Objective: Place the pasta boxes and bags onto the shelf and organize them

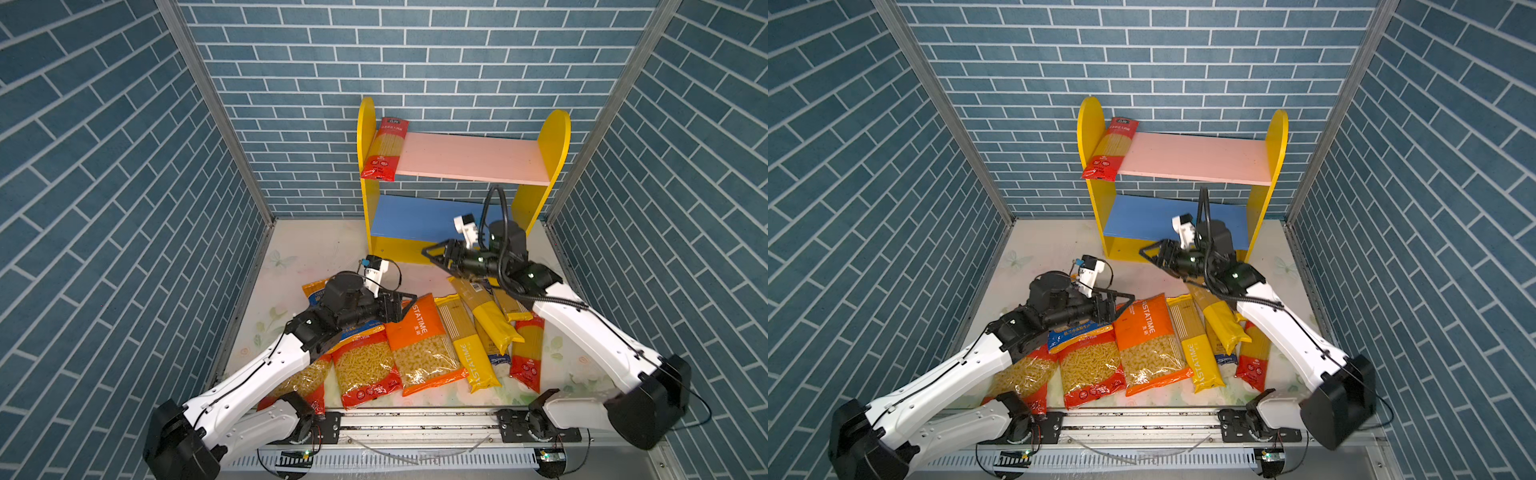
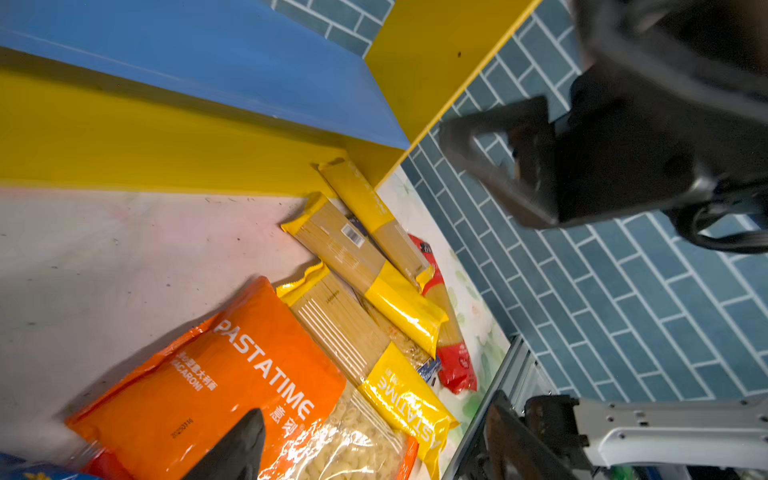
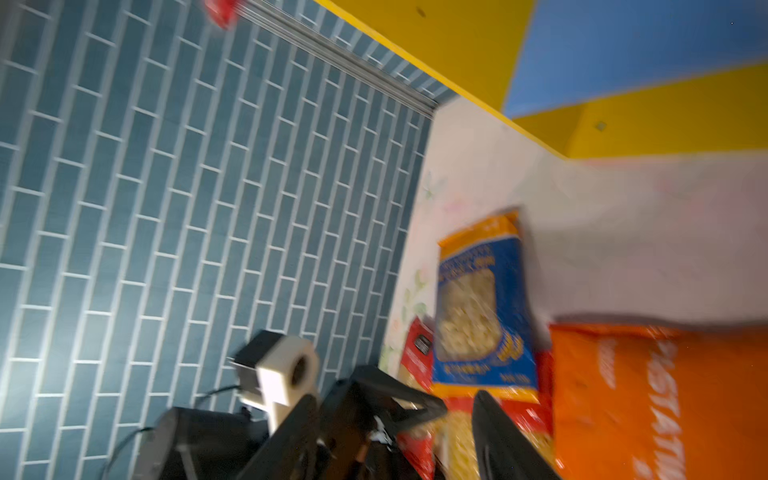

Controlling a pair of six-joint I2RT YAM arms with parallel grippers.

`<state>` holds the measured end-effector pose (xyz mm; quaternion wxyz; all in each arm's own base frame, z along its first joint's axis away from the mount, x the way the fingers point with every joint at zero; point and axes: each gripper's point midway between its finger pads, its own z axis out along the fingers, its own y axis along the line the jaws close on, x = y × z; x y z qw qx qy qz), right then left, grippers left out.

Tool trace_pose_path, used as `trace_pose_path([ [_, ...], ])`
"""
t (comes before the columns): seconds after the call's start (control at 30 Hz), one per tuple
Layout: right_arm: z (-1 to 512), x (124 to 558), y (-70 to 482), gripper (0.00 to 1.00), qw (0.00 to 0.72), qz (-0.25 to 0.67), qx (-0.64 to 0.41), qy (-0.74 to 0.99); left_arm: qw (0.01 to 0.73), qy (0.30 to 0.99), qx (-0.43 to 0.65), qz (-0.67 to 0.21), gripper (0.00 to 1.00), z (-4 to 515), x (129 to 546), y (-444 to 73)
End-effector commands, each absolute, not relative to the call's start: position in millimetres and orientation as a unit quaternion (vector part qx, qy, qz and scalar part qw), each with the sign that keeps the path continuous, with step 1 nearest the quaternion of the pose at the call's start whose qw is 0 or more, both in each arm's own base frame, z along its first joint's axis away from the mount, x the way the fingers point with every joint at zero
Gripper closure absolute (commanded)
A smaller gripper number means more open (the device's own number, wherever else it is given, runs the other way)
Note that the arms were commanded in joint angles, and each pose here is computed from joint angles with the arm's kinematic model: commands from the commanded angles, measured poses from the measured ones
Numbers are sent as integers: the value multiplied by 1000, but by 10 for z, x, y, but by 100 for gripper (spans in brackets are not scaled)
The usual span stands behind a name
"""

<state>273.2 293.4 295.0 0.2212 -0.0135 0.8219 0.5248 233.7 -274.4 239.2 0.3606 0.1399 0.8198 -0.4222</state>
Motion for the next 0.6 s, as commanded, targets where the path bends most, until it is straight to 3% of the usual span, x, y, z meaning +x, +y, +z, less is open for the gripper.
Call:
trace_pose_path([
  [0.0,2001,2396,2480,40,176,416,33,891,366,828,167,-391,16,2116,2304,-2931],
  [0.27,992,1655,1528,41,100,229,55,967,285,847,218,-392,18,1594,2087,-3616],
  [0.57,478,1854,1301,40,95,185,74,975,229,877,210,-367,20,1048,1982,-3814],
])
